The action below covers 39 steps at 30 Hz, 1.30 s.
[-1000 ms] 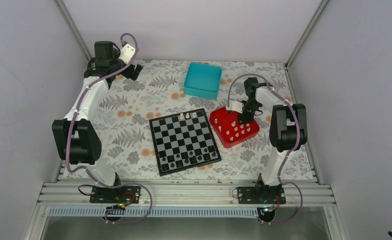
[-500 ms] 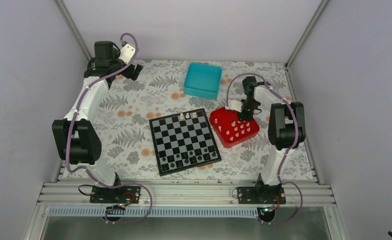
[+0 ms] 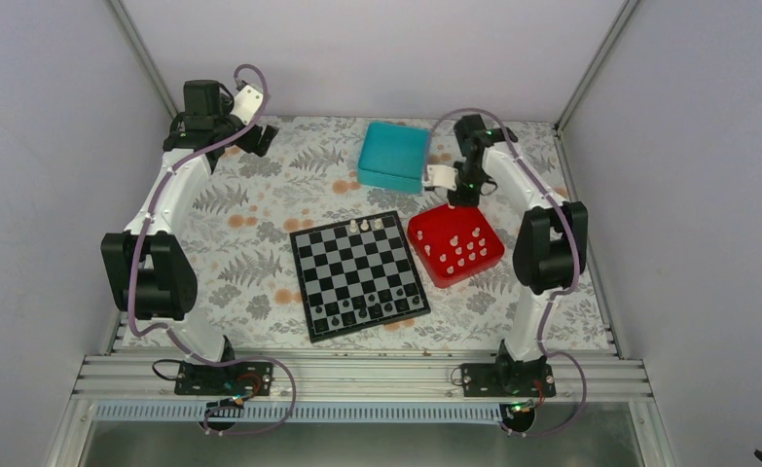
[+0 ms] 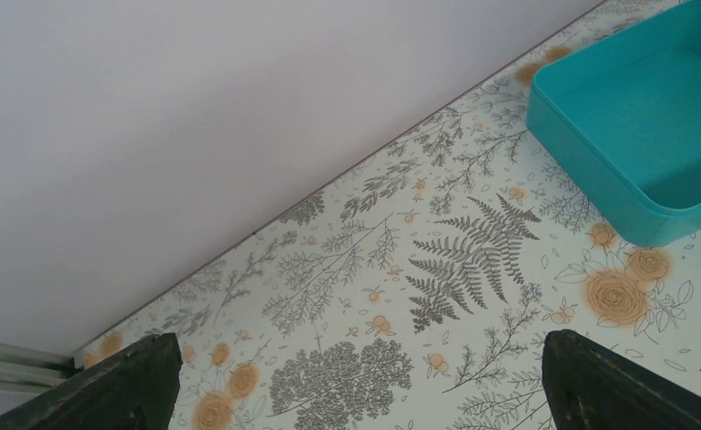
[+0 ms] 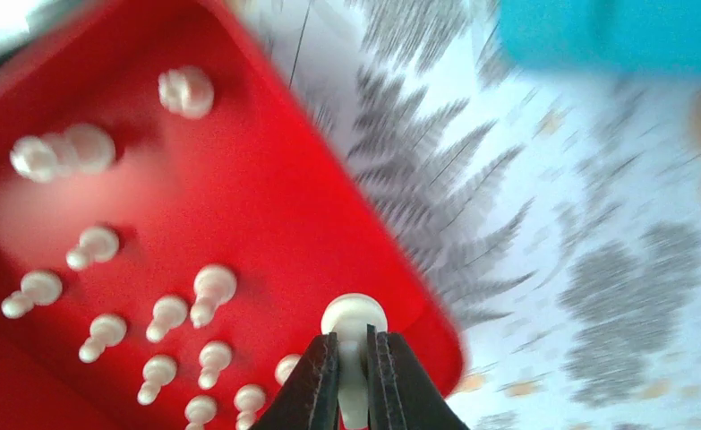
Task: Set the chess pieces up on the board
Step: Pick up the chess piece from the storage box, then place the chess piece on the chessboard.
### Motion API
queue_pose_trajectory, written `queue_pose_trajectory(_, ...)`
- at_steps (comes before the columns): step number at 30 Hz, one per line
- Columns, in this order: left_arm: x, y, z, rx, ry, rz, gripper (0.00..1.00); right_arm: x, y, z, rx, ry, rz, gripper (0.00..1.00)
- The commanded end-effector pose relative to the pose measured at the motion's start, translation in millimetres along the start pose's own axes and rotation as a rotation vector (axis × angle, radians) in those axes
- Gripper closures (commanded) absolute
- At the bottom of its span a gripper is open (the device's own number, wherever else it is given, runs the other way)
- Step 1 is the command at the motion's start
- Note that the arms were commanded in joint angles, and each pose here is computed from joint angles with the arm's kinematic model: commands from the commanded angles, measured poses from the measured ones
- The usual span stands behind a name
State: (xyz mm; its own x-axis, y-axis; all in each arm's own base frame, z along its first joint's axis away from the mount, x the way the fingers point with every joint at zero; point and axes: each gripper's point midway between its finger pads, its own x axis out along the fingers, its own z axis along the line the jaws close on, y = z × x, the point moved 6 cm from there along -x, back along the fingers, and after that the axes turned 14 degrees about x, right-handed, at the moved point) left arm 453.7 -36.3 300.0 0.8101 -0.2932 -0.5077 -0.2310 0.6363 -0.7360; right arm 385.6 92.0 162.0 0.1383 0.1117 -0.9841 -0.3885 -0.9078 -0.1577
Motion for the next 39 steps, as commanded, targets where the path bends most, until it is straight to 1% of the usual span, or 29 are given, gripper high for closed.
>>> queue_pose_trajectory(1,-11.2,-11.8,2.5,0.010,-0.013,-0.041,0.00,-40.6,-50.0,14.6,-0.096,0.035,-0.049,0.96)
queue_pose_trajectory(5,-16.2,-15.6,4.3,0.017,-0.022,-0.042,0.00,-54.1,-109.6,32.3,-0.211,0.069,-0.094,0.96)
queue_pose_trajectory(10,-26.8,-13.4,4.9,0.034,-0.047,-0.036,0.00,-46.9,-179.6,73.9,-0.373,0.104,-0.142,0.95)
queue_pose_trajectory(14,-33.9,-8.1,3.8,0.039,-0.056,-0.033,0.00,-27.3,-216.1,107.5,-0.463,0.095,-0.168,0.95)
queue_pose_trajectory(18,-40.7,0.4,4.0,0.041,-0.070,-0.026,0.00,-13.0,-244.3,138.5,-0.528,0.082,-0.229,0.95)
queue_pose_trajectory(21,-43.3,8.3,3.9,0.035,-0.074,-0.021,0.00,-3.6,-257.5,158.7,-0.577,0.061,-0.255,0.95)
queue_pose_trajectory(25,-47.0,16.0,3.5,0.023,-0.072,-0.025,0.00,16.5,-266.5,177.5,-0.626,0.037,-0.245,0.95)
queue_pose_trajectory(32,-49.9,30.2,0.7,0.006,-0.070,-0.017,0.00,34.9,-279.3,193.4,-0.654,0.013,-0.265,0.95)
queue_pose_trajectory(39,-52.1,35.3,2.7,-0.008,-0.066,-0.020,0.00,46.7,-283.2,197.1,-0.660,-0.010,-0.275,0.95)
